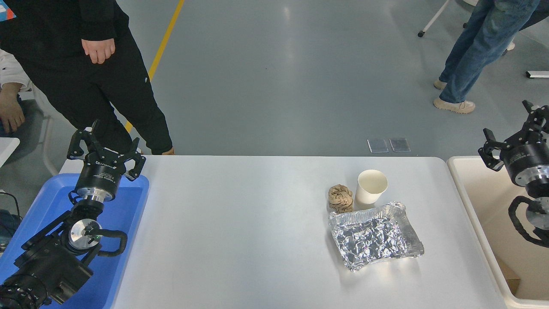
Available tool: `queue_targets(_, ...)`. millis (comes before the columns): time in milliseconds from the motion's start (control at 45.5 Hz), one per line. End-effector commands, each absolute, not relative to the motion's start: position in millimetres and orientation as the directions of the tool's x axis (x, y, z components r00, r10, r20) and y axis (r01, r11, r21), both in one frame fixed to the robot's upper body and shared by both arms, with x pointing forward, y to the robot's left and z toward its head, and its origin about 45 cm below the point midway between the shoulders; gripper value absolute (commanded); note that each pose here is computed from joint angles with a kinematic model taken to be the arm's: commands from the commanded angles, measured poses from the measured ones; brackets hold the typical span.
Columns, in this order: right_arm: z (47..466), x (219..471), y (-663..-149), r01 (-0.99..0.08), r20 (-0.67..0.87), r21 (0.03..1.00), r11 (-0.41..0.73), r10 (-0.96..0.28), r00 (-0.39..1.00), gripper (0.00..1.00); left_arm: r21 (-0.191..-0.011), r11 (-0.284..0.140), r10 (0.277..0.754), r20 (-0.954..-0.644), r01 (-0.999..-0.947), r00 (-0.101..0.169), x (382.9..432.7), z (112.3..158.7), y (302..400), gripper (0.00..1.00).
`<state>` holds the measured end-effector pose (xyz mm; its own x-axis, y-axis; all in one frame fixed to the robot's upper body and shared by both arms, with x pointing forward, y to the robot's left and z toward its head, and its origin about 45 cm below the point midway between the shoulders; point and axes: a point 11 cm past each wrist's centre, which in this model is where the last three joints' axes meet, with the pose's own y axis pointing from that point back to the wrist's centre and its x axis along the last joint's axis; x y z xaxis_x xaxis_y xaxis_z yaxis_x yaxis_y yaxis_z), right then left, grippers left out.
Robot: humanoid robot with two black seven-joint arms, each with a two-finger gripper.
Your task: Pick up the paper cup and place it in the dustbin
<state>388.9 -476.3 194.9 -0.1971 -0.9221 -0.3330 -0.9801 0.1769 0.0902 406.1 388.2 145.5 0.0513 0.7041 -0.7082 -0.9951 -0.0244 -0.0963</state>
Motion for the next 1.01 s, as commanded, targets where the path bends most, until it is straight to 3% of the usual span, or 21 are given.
queue_targets(0,194.6,388.8,-476.2,-0.980,-0.333,0.091,0.177,-0.922,-0.197,1.00,-0.097,-0.026,0.704,-0.708,-0.9950,0.051,406.0,145.4,388.5,0.99)
queue_targets(989,203.8,393.3,-477.6,-0.982,-0.325,0.074,0.172,-0.927,-0.187,1.00,-0.098,-0.025,0.704,-0.708,-0.9948,0.052,406.6,146.1,388.4,0.99)
